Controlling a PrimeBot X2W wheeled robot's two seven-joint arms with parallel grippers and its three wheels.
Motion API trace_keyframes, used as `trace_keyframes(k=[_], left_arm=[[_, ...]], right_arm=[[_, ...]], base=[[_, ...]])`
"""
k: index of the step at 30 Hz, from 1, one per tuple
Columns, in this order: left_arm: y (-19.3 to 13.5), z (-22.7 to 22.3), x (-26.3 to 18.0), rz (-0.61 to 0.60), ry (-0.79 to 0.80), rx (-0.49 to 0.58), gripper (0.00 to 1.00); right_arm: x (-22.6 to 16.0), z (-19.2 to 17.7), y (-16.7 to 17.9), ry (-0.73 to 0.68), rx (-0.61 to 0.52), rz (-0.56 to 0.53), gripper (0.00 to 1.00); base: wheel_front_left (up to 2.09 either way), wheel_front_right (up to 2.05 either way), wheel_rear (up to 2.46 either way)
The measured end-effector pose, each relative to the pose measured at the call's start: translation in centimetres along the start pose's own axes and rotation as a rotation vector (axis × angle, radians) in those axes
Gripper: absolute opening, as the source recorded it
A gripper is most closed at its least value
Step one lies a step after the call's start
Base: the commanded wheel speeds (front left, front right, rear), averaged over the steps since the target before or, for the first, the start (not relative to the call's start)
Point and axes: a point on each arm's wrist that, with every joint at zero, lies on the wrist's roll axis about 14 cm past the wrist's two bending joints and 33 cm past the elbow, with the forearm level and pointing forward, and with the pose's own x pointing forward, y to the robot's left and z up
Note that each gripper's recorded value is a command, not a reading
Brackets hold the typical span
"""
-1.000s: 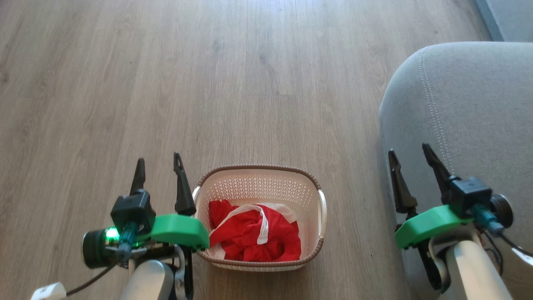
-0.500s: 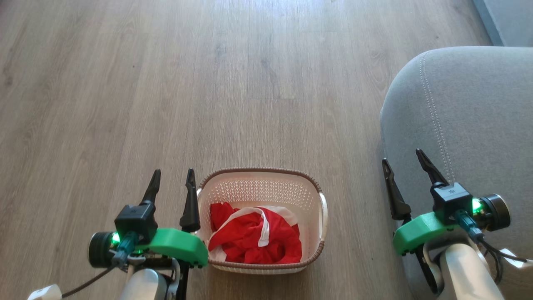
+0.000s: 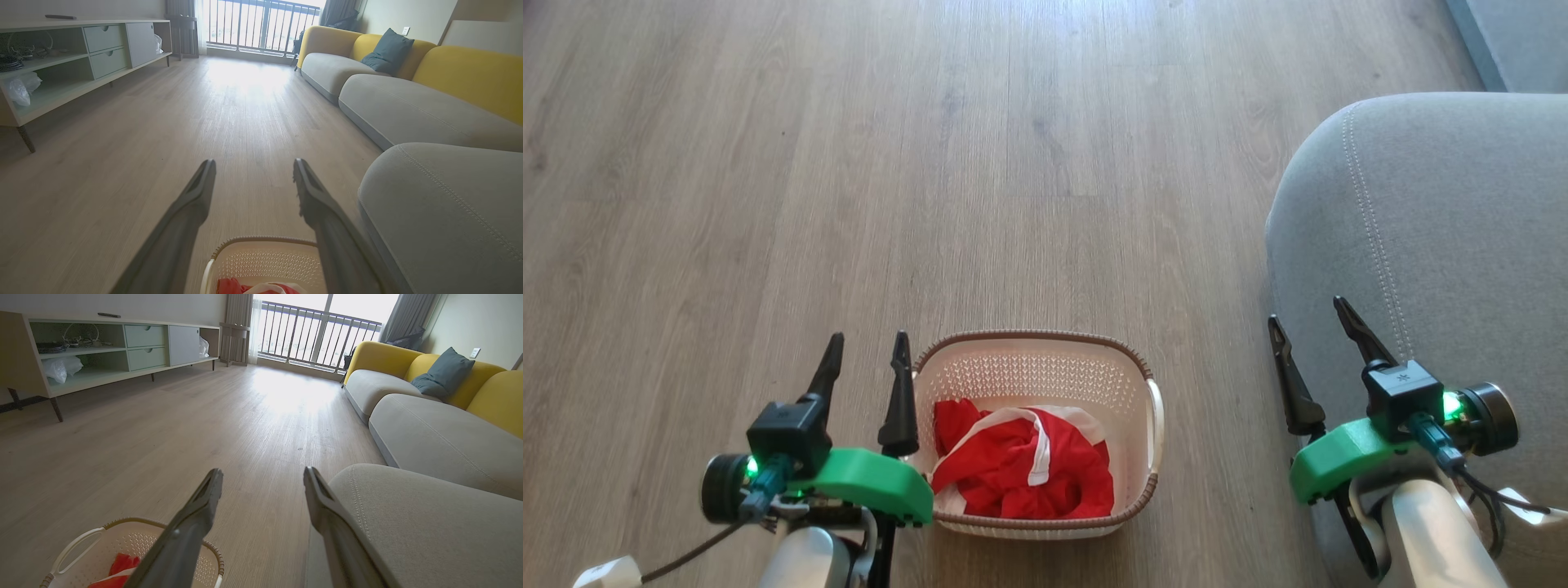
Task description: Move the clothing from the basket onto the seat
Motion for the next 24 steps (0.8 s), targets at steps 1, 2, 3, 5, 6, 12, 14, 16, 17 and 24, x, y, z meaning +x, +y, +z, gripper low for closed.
trace_keyframes(k=[1,2,3,5,6,12,14,16,17,24], left_arm=[[-0.1,0.0,0.0,-0.007,0.000,-0.003,1.00],[-0.3,0.0,0.0,-0.011,0.001,-0.003,1.00],[-0.4,-0.2,-0.1,-0.021,0.005,-0.004,1.00],[-0.8,-1.0,-0.2,-0.037,0.031,-0.006,1.00],[-1.0,-1.7,-0.4,-0.041,0.053,-0.010,1.00],[-1.5,-5.9,-1.0,-0.074,0.185,-0.006,1.00],[-2.0,-7.0,-0.7,-0.090,0.216,-0.005,1.00],[-2.2,-7.8,0.0,-0.099,0.238,-0.002,1.00],[-2.3,-8.5,0.3,-0.106,0.255,0.003,1.00],[-4.0,-13.9,1.9,-0.188,0.395,0.044,1.00]], right_arm=[[0.0,0.0,0.0,0.000,0.000,0.001,1.00],[0.0,0.0,0.1,0.001,0.000,0.001,1.00],[-0.1,-0.1,0.0,0.003,0.000,0.001,1.00],[-0.1,-0.4,0.0,0.012,0.003,0.000,1.00],[-0.2,-0.6,0.0,0.019,0.004,-0.002,1.00],[-0.5,-3.0,-0.6,0.087,0.017,-0.018,1.00],[-0.3,-3.7,-0.9,0.106,0.029,-0.029,1.00],[0.2,-4.3,-1.2,0.119,0.033,-0.036,1.00],[0.4,-4.6,-1.3,0.126,0.034,-0.036,1.00],[0.7,-8.0,-1.0,0.211,0.062,-0.029,1.00]], base=[[0.00,0.00,0.00],[0.00,0.00,0.00],[0.00,0.00,0.00],[0.00,0.00,0.00],[0.00,0.00,0.00],[0.00,0.00,0.00],[0.00,0.00,0.00],[0.00,0.00,0.00],[0.00,0.00,0.00],[0.00,0.00,0.00]])
